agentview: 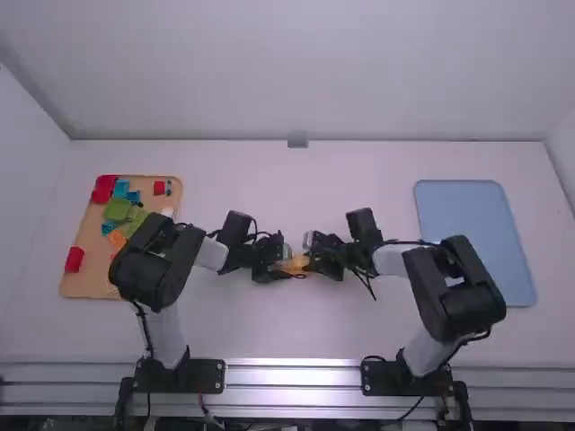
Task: Assemble lego blocks to make yellow taxi
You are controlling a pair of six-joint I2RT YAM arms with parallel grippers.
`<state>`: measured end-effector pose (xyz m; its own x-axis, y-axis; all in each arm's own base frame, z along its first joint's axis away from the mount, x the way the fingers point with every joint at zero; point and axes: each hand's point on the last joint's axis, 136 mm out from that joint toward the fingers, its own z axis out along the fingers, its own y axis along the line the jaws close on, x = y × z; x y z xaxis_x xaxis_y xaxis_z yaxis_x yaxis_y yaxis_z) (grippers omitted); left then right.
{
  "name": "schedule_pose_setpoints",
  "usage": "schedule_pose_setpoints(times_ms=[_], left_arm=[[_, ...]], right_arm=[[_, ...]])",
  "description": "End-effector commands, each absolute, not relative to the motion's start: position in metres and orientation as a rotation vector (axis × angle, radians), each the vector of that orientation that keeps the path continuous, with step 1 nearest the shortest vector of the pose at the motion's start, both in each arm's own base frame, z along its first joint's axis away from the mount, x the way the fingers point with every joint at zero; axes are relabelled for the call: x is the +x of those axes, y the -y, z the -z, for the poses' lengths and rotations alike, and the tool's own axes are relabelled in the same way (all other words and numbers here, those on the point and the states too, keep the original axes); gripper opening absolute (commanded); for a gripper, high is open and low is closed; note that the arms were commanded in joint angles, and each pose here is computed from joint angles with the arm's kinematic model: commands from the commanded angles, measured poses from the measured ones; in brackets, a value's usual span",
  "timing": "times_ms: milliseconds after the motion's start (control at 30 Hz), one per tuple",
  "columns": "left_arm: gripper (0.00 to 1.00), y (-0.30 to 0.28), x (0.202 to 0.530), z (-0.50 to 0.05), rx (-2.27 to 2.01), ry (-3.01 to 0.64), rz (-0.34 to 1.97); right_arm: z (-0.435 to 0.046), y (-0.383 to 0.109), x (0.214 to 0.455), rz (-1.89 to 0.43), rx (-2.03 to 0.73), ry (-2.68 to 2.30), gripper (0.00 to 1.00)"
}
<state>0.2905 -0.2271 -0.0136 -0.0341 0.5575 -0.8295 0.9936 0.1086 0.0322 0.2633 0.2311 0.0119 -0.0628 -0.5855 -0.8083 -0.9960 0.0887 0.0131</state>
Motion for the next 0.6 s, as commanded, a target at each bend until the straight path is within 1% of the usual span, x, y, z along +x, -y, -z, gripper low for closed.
schedule_pose_setpoints(times_ms=[0,233,267,300,333,567], left_arm=[[0.55,0.2274,0.2800,0.0215,1.541,-1.713,0.818],[0.55,0.2263,0.2740,0.0247,1.551,-1.735,0.837],[0.54,0.2250,0.2736,0.0253,1.548,-1.744,0.840],[0.52,0.2248,0.2725,0.0259,1.549,-1.749,0.845],[0.52,0.2254,0.2712,0.0262,1.552,-1.752,0.849],[0.53,0.2271,0.2716,0.0254,1.555,-1.741,0.846]], right_arm=[[-0.0041,-0.2314,0.2594,-0.785,-1.610,-1.720,0.22],[-0.0004,-0.2282,0.2602,-0.762,-1.615,-1.744,0.22],[-0.0003,-0.2281,0.2600,-0.763,-1.615,-1.745,0.21],[-0.0004,-0.2273,0.2608,-0.761,-1.612,-1.747,0.24],[-0.0006,-0.2257,0.2622,-0.760,-1.605,-1.750,0.22],[0.0016,-0.2222,0.2606,-0.767,-1.599,-1.775,0.23]])
